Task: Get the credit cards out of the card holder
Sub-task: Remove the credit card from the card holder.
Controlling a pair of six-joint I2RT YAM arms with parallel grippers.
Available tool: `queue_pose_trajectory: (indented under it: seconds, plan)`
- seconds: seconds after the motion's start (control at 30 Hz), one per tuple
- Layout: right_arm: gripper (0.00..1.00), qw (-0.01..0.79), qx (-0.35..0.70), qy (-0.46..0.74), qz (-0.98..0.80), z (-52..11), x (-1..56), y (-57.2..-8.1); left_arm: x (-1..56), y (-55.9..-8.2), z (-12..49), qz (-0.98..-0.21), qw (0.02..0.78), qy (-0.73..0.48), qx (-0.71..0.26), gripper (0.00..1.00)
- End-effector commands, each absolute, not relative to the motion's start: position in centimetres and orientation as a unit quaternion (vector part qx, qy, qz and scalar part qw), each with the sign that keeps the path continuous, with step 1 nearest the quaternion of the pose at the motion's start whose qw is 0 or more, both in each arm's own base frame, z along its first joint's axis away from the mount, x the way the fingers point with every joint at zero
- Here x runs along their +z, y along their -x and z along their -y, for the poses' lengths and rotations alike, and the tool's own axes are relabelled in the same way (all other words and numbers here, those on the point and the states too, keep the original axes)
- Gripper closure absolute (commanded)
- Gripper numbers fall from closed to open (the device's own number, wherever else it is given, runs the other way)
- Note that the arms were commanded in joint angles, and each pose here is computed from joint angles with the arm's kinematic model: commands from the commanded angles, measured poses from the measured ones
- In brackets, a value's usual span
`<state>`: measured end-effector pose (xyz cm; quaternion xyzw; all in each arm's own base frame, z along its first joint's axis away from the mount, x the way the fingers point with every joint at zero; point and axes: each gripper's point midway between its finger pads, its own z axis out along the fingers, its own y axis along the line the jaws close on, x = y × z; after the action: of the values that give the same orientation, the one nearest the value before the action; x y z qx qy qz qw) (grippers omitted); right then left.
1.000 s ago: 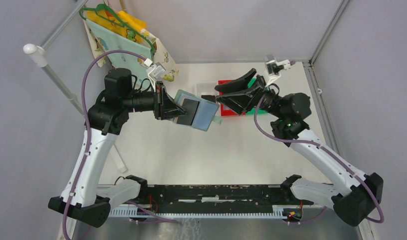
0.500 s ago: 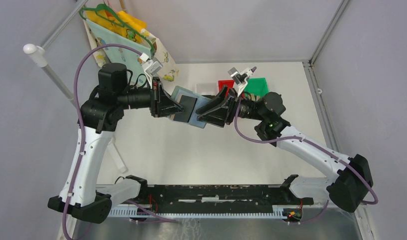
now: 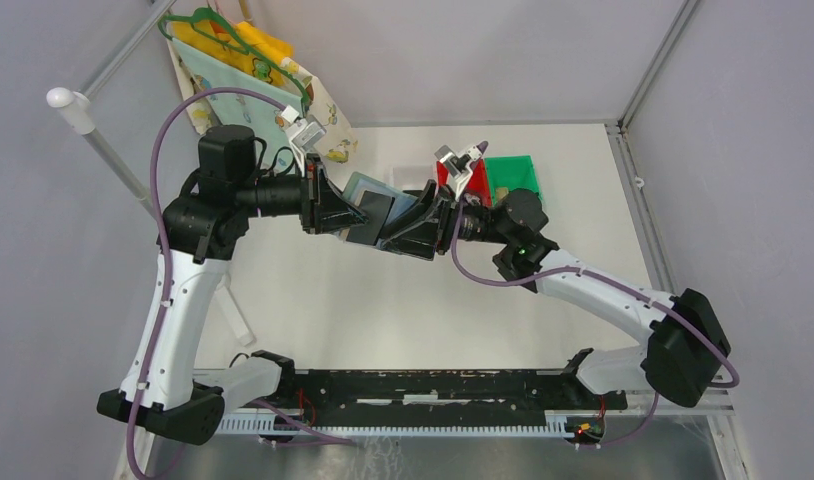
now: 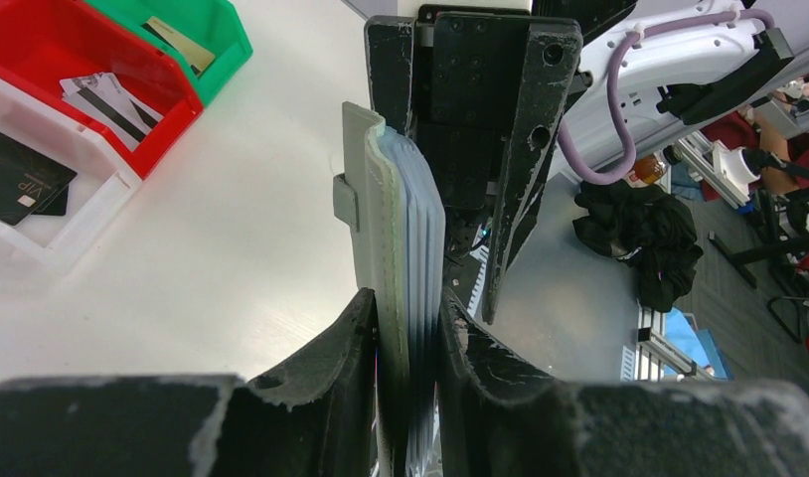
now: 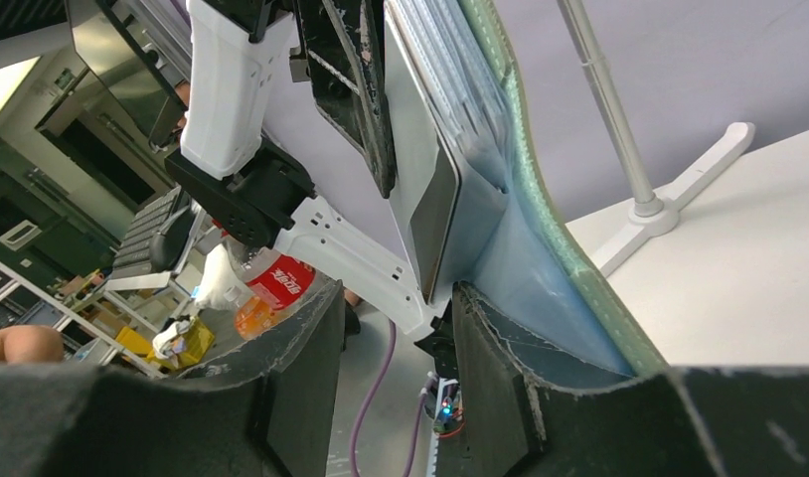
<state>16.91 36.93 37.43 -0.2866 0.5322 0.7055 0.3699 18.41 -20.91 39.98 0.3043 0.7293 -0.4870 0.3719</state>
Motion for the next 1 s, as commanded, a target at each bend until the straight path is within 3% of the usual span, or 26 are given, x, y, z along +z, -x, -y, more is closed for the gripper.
queue_pose_trajectory:
  seconds: [0.0,0.23,0.4,0.67,0.97]
  plan:
    - [0.50,0.385,0.730,0.298,-0.480,-37.1,40.6,-16.1,41.8,-17.3,21.2,-0.700,0.383,-0.325,-0.508,0.98]
    - [0.59,0.378,0.755,0.292,-0.449,-36.8,41.8,-15.4,40.8,-17.4,21.1,-0.710,0.369,-0.325,-0.504,0.98]
    - [0.69,0.369,0.773,0.285,-0.431,-36.9,42.6,-15.3,40.3,-16.4,21.5,-0.701,0.331,-0.340,-0.533,0.87]
    - [0.75,0.376,0.762,0.272,-0.451,-37.5,42.4,-16.4,39.6,-15.5,21.6,-0.694,0.299,-0.351,-0.552,0.68]
    - [0.93,0.400,0.747,0.254,-0.467,-37.4,42.2,-17.3,39.6,-13.8,21.7,-0.671,0.272,-0.363,-0.587,0.66]
